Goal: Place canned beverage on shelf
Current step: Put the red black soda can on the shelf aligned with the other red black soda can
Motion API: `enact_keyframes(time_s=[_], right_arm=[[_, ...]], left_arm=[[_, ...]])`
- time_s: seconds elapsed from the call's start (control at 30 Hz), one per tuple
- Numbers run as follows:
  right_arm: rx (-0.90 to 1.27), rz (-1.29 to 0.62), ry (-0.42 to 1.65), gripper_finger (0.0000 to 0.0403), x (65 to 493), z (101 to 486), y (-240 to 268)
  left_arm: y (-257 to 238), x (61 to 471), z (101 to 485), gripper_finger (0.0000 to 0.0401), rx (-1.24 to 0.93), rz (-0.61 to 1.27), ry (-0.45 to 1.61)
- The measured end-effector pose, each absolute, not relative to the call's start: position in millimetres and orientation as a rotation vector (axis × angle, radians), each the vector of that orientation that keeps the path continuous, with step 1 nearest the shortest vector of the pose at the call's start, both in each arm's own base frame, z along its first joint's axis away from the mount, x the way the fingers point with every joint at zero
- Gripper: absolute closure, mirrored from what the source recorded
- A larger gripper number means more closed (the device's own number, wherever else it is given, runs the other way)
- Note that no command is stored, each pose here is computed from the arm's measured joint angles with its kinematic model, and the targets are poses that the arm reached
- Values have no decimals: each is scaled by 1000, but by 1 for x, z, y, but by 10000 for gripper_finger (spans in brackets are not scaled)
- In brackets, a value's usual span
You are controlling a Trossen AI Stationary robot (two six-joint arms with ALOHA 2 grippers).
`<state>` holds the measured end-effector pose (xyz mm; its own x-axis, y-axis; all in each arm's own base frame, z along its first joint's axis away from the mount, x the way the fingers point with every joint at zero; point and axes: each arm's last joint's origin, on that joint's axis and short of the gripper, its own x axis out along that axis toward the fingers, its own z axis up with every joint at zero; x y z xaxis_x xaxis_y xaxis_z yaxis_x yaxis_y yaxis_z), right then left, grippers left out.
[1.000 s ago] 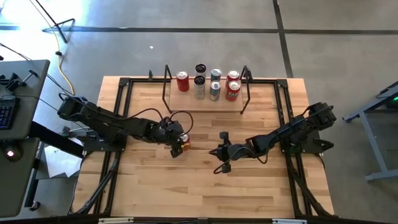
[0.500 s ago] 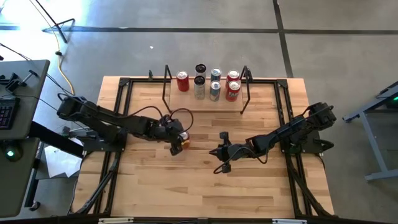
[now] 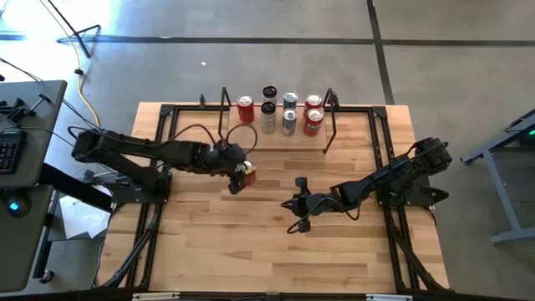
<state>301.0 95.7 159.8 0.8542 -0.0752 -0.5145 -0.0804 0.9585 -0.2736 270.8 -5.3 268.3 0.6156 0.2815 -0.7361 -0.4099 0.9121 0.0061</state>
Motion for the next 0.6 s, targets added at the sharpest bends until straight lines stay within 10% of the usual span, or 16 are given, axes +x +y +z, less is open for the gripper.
enact_keyframes(time_s=[0.6], right_arm=[[-294,3,549,403,301,160,96]], left_arm=[[92,264,293,176,-124,557,760]])
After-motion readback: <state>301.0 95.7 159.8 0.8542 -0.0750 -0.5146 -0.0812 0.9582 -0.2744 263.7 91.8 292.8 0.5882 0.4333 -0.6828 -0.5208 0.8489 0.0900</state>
